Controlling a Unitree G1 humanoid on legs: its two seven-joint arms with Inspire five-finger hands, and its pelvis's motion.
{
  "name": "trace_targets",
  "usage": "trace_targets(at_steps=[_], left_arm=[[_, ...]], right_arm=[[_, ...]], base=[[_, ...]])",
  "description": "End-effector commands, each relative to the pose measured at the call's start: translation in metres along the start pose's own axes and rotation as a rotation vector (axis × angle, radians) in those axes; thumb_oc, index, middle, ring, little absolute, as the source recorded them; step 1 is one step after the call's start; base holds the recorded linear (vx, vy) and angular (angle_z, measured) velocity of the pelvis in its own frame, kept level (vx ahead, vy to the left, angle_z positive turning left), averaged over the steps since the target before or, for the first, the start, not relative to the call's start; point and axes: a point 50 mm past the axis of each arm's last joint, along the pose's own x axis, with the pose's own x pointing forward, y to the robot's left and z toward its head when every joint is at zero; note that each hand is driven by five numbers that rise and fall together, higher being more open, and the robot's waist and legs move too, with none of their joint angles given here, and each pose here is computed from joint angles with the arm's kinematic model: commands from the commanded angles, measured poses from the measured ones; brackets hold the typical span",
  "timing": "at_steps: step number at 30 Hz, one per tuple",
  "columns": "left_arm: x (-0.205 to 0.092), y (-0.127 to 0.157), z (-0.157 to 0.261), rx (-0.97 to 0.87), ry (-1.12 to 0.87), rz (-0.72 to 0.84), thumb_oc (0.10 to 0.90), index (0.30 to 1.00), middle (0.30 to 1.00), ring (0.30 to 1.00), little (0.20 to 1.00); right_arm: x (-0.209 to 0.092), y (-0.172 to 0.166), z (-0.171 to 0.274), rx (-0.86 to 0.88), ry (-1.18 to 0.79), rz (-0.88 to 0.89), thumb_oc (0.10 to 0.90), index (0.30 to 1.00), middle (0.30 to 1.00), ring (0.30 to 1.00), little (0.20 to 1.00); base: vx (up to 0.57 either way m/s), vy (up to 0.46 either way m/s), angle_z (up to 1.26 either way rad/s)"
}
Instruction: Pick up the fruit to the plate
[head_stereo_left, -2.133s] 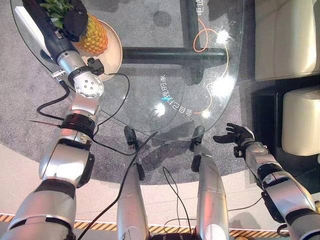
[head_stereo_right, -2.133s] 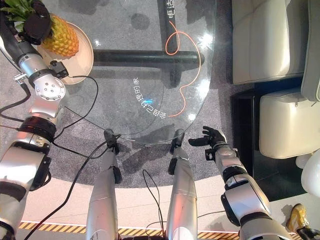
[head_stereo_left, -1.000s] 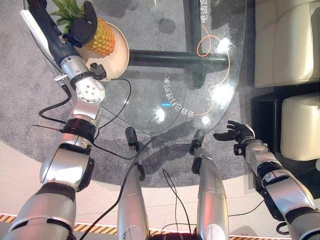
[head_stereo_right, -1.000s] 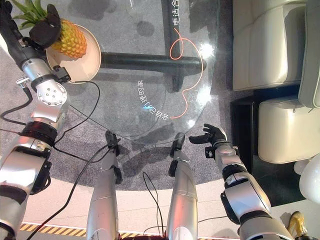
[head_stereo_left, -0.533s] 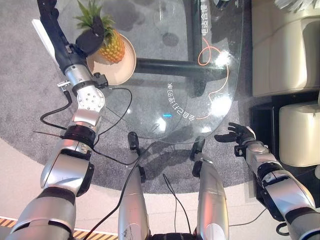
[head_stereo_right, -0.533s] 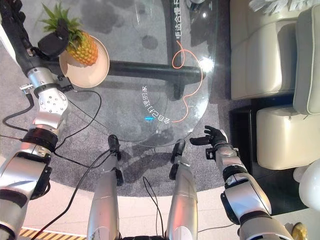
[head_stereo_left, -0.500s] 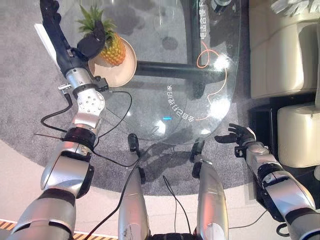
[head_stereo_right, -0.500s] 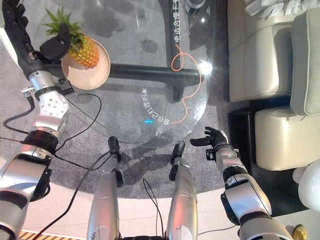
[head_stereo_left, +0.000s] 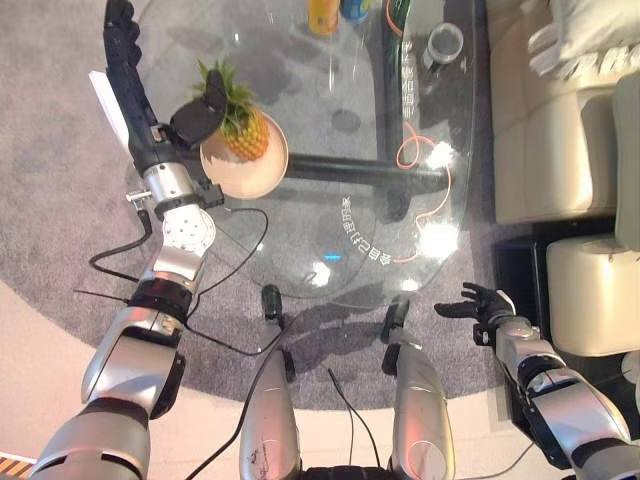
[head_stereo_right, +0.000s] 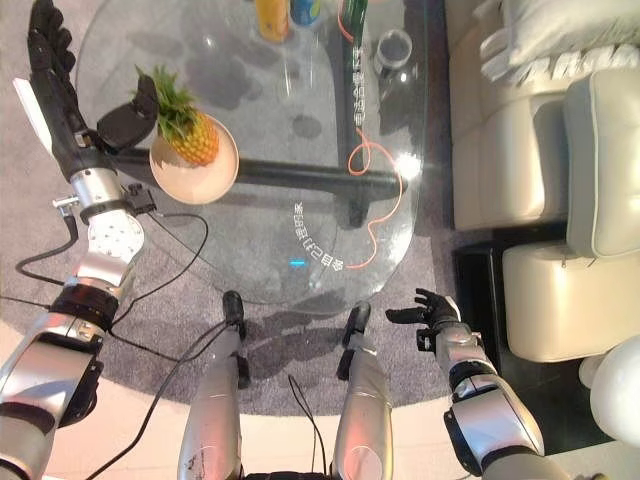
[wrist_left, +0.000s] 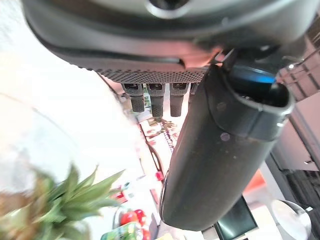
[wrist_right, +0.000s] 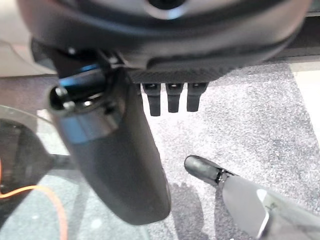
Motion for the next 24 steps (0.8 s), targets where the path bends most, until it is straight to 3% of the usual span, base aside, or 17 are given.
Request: trace_targets(at_steps=[1,6,13,14,17,24], left_arm=[[0.030,0.024,0.029,-0.049,-0.136,0.085,0.800,0.900,0.900,0.900,0.900],[-0.005,0.052,-0.014,0.037,0.047,0.056,0.800,0.900,0.900,0.900,0.900],[-0.101,0.095,-0.083,0.294,0.458,-0.117,0.800,0.900,0.900,0.900,0.900],[-0.104,0.096,-0.085,0.298,0.471,-0.119,0.800,0.900,0.900,0.900,0.900],[-0.162,0.130,-0.110,0.388,0.731,-0.153,0.800,0.900,0.900,0.900,0.900],[-0.262,0.171,-0.131,0.491,1.232,-0.278,0.800,0.900,0.900,0.900,0.900]], right_arm=[[-0.005,-0.022,-0.024,-0.004,0.043,-0.080,0.800,0.900,0.900,0.900,0.900],[-0.018,-0.033,-0.077,-0.006,0.142,-0.098,0.800,0.900,0.900,0.900,0.900],[-0.050,-0.047,-0.152,-0.023,0.319,-0.123,0.800,0.900,0.900,0.900,0.900],[-0.051,-0.048,-0.153,-0.024,0.324,-0.123,0.800,0.900,0.900,0.900,0.900],[-0.068,-0.047,-0.183,-0.038,0.413,-0.119,0.800,0.900,0.900,0.900,0.900],[-0.086,-0.045,-0.213,-0.084,0.554,-0.098,0.800,0.900,0.900,0.900,0.900]], base=[[0.13,0.000,0.06],[0.16,0.010,0.03],[0.17,0.031,0.02],[0.18,0.033,0.00],[0.20,0.014,0.00],[0.10,0.013,0.05]])
